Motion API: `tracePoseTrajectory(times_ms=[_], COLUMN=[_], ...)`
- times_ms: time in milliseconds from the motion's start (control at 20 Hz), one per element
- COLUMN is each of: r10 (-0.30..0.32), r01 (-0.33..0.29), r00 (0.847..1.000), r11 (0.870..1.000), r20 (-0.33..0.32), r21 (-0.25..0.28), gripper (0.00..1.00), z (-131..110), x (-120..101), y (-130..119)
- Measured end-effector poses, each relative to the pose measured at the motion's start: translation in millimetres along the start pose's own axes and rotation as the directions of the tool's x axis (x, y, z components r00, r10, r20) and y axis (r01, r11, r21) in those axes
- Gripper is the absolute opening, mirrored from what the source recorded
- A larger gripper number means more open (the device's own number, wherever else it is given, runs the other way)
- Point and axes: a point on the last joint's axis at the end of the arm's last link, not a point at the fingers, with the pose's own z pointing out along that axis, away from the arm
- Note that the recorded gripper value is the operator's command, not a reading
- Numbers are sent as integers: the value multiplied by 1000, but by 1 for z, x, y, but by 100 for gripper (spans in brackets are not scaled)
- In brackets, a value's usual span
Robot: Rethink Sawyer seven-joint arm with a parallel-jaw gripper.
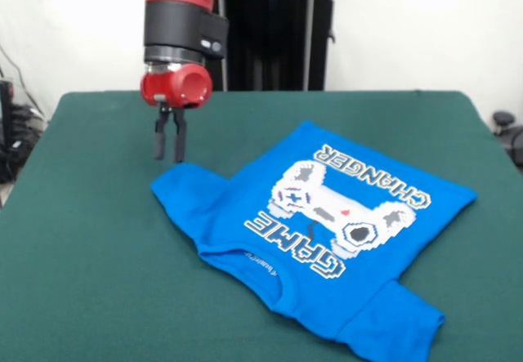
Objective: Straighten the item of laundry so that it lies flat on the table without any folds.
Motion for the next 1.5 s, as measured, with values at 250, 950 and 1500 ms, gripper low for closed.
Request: tracePoseTrajectory(times_ms=[250, 950, 1500], r10=[-18, -22, -32], r01=[18, 18, 27], r00=[1000, 998, 998], r11=[1000, 998, 997], r20=[-14, -65, -63], r21=[-16, -57, -74], gripper=[100, 100, 100], z=[6, 29, 27], x=[21, 89, 85], y=[4, -17, -28])
